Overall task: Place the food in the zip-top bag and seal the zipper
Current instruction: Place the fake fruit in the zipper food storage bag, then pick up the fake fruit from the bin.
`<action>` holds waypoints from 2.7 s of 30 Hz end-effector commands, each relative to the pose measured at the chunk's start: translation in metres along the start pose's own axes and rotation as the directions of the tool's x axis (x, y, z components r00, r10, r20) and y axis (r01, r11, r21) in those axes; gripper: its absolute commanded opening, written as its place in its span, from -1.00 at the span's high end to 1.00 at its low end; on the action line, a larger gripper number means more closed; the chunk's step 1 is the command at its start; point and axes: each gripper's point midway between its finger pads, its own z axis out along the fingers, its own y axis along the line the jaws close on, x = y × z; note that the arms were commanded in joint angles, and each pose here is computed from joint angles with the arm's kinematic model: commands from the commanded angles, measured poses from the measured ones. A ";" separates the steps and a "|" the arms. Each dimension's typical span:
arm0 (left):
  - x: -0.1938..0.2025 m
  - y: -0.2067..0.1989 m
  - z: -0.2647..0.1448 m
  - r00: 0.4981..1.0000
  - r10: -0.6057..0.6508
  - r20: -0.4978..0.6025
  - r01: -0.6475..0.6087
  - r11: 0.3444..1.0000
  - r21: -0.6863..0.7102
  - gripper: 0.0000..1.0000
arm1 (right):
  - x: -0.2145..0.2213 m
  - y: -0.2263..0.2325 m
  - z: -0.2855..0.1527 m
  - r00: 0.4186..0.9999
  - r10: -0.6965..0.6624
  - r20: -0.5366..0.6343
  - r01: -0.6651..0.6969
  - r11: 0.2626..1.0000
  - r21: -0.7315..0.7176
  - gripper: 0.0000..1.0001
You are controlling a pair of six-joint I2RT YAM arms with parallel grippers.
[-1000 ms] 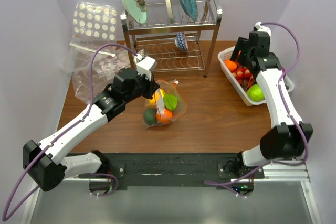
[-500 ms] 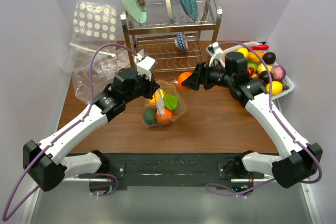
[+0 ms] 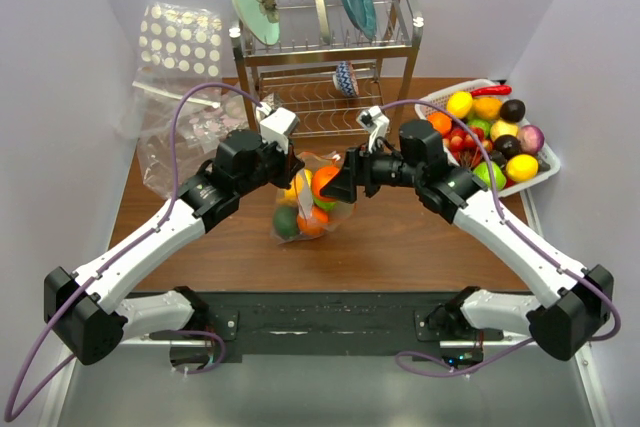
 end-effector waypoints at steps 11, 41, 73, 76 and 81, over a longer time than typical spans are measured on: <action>-0.015 0.000 -0.003 0.998 0.013 0.057 -0.014 1.000 0.004 1.00 | -0.012 -0.029 0.046 0.999 -0.052 0.013 0.048 0.978 0.201 -0.13; -0.017 -0.001 -0.004 0.998 0.012 0.062 -0.013 1.000 0.010 1.00 | -0.065 -0.115 -0.069 0.967 -0.232 0.104 0.040 0.545 0.838 -0.92; -0.016 -0.011 -0.005 0.998 0.005 0.058 -0.009 0.998 0.061 1.00 | 0.009 -0.296 -0.244 0.950 0.025 0.311 -0.297 -0.237 0.925 -0.98; -0.016 -0.011 -0.005 0.999 0.005 0.055 -0.008 0.998 0.060 1.00 | 0.009 -0.310 -0.245 0.941 0.046 0.334 -0.316 -0.231 0.920 -0.98; -0.018 -0.010 -0.006 0.998 0.006 0.060 -0.010 0.998 0.058 1.00 | 0.011 -0.331 -0.250 0.929 0.073 0.363 -0.336 -0.246 0.909 -0.98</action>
